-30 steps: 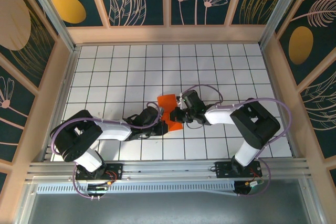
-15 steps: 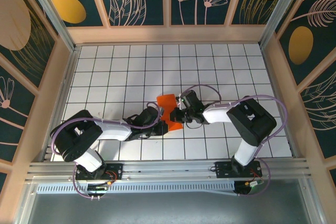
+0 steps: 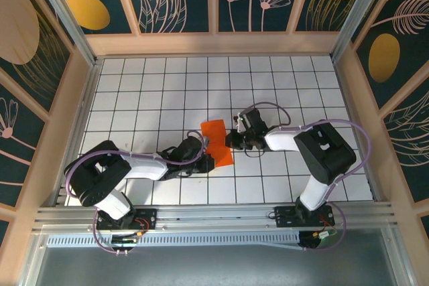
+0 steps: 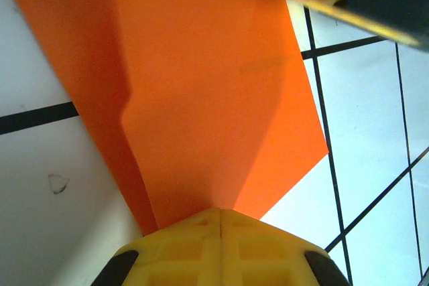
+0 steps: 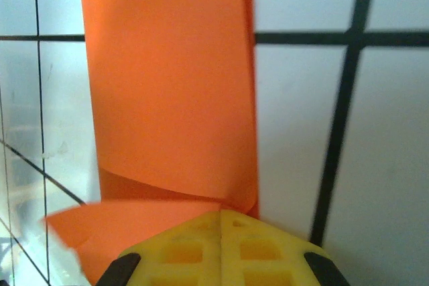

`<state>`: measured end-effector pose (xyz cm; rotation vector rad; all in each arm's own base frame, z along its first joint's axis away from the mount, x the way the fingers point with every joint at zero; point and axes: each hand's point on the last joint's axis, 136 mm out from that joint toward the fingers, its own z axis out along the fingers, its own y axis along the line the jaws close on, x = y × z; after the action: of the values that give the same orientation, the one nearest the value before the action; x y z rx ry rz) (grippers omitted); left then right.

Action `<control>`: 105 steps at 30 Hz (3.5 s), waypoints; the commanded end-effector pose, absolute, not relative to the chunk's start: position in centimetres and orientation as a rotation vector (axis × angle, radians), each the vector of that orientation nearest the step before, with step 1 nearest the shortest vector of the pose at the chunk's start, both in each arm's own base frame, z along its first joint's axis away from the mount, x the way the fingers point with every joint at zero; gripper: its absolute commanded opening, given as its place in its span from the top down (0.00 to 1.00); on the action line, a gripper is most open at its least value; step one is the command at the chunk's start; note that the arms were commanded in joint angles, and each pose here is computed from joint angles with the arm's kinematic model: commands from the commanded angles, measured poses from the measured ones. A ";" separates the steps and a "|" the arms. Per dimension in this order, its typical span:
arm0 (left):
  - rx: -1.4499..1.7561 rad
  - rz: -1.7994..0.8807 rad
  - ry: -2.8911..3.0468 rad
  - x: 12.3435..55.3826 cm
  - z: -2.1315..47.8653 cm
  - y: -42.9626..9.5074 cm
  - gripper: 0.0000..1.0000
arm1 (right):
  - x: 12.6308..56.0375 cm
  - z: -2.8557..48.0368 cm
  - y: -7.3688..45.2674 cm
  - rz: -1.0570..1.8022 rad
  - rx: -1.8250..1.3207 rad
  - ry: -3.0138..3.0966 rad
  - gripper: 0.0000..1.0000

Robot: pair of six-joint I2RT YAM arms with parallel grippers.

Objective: Fold a paper plane with a square sheet of paper (fold left side to right side)
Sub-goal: Fold the triangle a second time at the center of the table.

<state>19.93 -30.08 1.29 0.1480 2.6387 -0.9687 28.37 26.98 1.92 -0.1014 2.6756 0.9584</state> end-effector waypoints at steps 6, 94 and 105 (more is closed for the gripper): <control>0.152 -0.847 2.732 18.6 -1.5 -28.1 0.99 | 31.1 2.1 24.7 0.859 -0.075 2.673 1.00; 0.053 -1.127 2.469 21.9 7.8 -29.9 0.87 | 25.5 -1.7 26.9 0.879 -0.087 2.857 1.00; 0.080 -1.267 2.463 21.8 8.7 -31.3 0.96 | 25.6 -1.5 27.1 0.883 -0.092 2.861 1.00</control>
<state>21.65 -30.40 8.04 0.0668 2.4732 -1.2012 27.02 29.45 1.71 -0.1314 2.7204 1.0418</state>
